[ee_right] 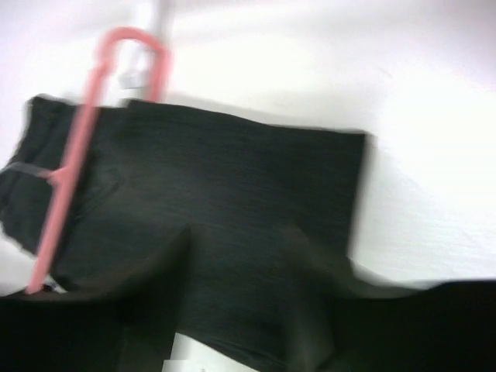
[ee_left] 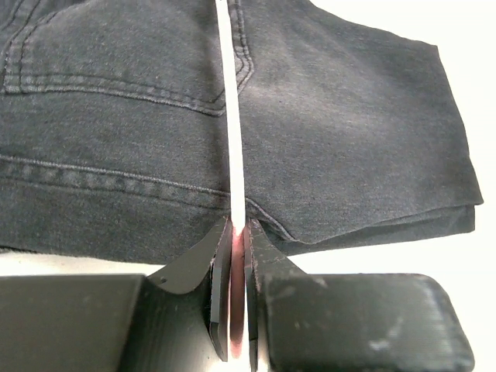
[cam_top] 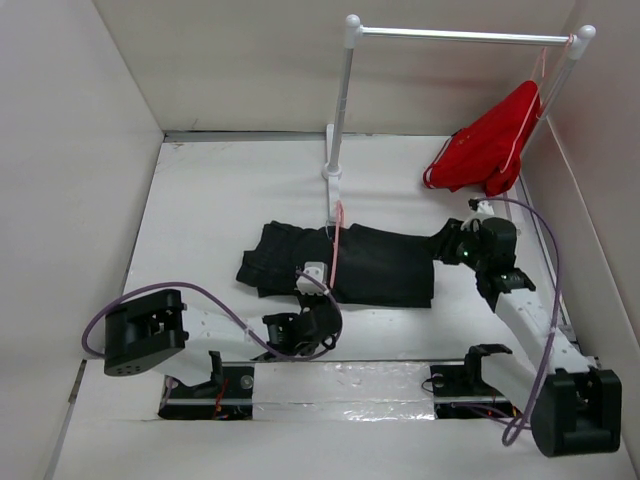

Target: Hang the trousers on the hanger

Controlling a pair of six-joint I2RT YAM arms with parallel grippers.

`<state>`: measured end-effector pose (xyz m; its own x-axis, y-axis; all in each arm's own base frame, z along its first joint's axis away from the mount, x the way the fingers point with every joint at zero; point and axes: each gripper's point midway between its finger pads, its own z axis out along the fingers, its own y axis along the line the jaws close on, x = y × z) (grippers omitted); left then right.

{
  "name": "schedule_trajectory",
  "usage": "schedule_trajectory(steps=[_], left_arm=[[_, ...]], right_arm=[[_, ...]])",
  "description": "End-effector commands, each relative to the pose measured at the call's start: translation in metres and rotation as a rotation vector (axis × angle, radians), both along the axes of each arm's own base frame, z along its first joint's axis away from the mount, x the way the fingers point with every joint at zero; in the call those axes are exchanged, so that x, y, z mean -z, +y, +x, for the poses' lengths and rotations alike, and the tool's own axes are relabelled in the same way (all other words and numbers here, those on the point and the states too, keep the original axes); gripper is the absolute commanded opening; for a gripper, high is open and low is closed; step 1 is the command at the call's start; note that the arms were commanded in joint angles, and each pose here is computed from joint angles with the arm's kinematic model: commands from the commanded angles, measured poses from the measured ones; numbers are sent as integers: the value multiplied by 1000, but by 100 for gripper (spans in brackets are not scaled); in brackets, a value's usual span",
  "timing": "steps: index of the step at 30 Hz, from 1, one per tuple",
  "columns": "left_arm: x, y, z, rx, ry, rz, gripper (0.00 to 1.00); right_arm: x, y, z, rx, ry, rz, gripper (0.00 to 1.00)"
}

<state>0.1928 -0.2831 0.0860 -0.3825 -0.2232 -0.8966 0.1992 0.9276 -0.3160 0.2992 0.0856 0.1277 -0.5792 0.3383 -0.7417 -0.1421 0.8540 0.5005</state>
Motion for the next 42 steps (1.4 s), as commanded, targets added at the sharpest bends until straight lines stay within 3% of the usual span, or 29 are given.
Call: schedule_trajectory(steps=[1,2,6,9,10,11,13,18,25,32,35,37,42], left_arm=[[-38,-21,2,-22,-61,-116,0],[-42,-21,3,-31,-67,-129,0],[-58,-28,-5,-6,-98,-154,0],[-67,-29,-6,-1,-120,-159,0],[-70,-29,-6,0,-123,-167,0],[-71,-29,-6,3,-123,-170,0],[-70,-29,-9,11,-129,-167,0],[-67,-30,-14,20,-130,-173,0],[-69,-31,-14,28,-139,-173,0],[-82,-29,-15,35,-143,-203,0],[-117,-33,-19,85,-160,-282,0],[-133,-28,-19,94,-194,-295,2],[-168,-20,-21,118,-231,-320,20]], right_arm=[[-58,38,2,-62,-154,59,26],[-61,72,-11,-143,-137,122,4],[-71,139,-30,-272,-136,269,0],[-70,181,-45,-336,-102,313,32],[-74,195,-51,-365,-107,339,48],[-64,203,-52,-373,-77,345,54],[-61,215,-53,-382,-55,386,63],[-24,232,-51,-375,54,422,62],[-13,246,-50,-382,76,469,47],[-22,249,-55,-404,66,539,8],[-44,248,-56,-419,28,589,0],[-58,248,-56,-429,7,605,0],[-106,240,-50,-440,-73,643,0]])
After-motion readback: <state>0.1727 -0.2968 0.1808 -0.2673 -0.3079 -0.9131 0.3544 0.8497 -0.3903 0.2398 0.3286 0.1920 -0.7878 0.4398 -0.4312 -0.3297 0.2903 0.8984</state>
